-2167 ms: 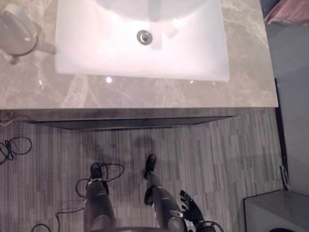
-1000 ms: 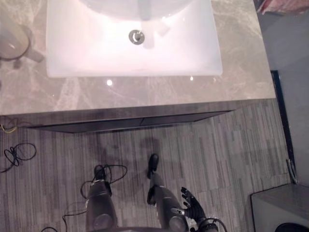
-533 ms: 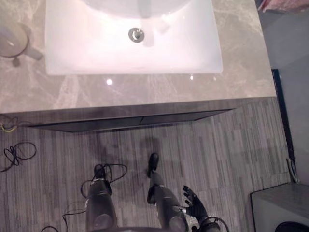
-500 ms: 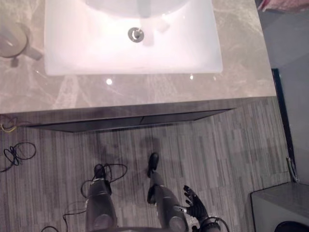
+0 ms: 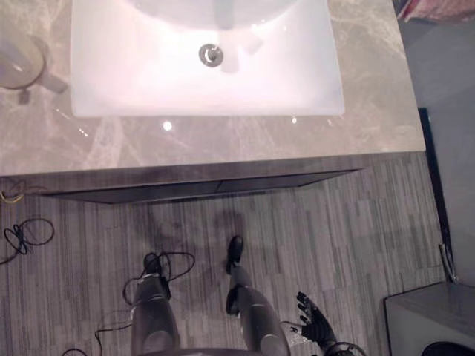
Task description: Organize washtable
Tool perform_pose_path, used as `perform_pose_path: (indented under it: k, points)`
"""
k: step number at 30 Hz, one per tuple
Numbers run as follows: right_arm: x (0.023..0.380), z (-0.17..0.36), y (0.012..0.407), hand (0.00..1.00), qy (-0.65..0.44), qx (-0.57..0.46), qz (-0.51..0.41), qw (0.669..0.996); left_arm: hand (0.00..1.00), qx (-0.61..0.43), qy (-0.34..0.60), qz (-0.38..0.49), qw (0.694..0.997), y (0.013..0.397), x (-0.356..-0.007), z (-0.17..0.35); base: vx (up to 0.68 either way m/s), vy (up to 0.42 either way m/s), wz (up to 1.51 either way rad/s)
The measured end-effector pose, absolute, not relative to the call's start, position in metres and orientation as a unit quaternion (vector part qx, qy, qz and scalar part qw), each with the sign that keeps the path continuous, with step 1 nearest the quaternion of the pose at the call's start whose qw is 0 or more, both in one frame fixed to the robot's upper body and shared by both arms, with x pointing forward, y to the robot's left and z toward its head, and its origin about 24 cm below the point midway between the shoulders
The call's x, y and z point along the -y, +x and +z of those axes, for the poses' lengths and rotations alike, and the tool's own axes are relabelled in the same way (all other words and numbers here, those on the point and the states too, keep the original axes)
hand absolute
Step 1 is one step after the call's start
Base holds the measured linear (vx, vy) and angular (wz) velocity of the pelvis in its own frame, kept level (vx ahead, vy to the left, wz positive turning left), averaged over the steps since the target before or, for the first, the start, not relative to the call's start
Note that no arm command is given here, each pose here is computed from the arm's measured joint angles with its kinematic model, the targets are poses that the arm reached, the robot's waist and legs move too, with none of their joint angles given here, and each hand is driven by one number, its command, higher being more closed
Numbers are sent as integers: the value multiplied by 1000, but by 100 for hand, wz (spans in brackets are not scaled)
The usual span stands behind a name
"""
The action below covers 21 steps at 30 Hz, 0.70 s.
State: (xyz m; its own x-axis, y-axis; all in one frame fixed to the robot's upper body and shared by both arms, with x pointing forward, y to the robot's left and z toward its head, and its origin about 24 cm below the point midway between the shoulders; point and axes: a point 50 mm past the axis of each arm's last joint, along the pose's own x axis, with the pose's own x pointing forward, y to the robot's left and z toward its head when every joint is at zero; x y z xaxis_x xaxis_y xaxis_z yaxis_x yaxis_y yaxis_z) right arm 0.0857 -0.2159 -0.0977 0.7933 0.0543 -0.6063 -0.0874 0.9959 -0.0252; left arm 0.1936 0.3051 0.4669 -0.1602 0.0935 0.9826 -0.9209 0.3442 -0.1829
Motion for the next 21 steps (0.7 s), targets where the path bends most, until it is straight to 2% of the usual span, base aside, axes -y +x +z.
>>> perform_pose_path:
  k: [17,21]
  points:
    - [214,-92,92,0,-19,-300,36,953,100,588,354,459,564,203,-309,459,32,38,0]
    - [215,-91,92,0,-21,-299,36,953,100,576,352,473,567,201,-319,452,34,37,-1]
